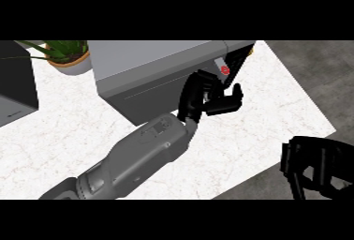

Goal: Pick up the milk, place it into the microwave and close the microwave

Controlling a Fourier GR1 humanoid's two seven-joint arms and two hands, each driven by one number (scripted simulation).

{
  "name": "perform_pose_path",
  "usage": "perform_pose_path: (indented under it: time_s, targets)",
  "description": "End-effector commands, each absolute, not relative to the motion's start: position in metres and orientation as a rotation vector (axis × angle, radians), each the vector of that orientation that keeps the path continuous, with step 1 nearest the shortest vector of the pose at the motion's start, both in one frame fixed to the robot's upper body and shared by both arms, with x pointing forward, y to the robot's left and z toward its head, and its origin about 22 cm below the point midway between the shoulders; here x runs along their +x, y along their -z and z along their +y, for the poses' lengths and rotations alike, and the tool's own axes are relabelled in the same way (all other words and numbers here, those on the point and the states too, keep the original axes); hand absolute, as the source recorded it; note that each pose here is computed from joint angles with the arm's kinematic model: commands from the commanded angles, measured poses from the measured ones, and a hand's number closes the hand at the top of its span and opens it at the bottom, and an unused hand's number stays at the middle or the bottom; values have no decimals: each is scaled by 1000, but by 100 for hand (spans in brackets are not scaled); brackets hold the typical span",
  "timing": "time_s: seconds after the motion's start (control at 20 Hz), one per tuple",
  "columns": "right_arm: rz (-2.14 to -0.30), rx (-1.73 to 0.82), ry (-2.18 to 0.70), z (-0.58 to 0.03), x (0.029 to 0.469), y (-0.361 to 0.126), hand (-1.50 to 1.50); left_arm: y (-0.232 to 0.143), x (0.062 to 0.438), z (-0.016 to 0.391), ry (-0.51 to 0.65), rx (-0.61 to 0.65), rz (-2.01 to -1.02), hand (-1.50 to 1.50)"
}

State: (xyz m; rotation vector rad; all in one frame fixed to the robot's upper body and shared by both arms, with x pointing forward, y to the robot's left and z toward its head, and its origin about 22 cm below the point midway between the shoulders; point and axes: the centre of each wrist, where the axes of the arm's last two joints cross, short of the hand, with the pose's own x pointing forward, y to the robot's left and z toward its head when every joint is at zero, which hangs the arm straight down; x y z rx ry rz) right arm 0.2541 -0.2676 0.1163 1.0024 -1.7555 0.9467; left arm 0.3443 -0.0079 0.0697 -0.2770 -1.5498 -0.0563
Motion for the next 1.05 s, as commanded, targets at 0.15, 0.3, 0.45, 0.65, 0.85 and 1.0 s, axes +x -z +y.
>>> perform_pose_path:
  time_s: [0.15, 0.3, 0.45, 0.65, 0.85, 1.0]
  targets:
    - [-1740, 1081, -881, -254, 233, -103, 150, -50, 361, 21, -162, -347, -1406, 150]
    - [-1754, 1077, -862, -250, 223, -101, 150, -41, 363, 30, -162, -387, -1385, 150]
    - [-1761, 1077, -833, -242, 214, -98, 150, -34, 361, 30, -163, -433, -1374, 150]
    - [-1761, 1068, -812, -237, 202, -96, 150, -20, 362, 48, -151, -456, -1375, 150]
    - [-1785, 1070, -818, -227, 193, -100, 150, -17, 365, 52, -127, -500, -1374, 150]
    - [-1799, 1065, -797, -222, 182, -102, 150, -12, 365, 55, -137, -526, -1364, 150]
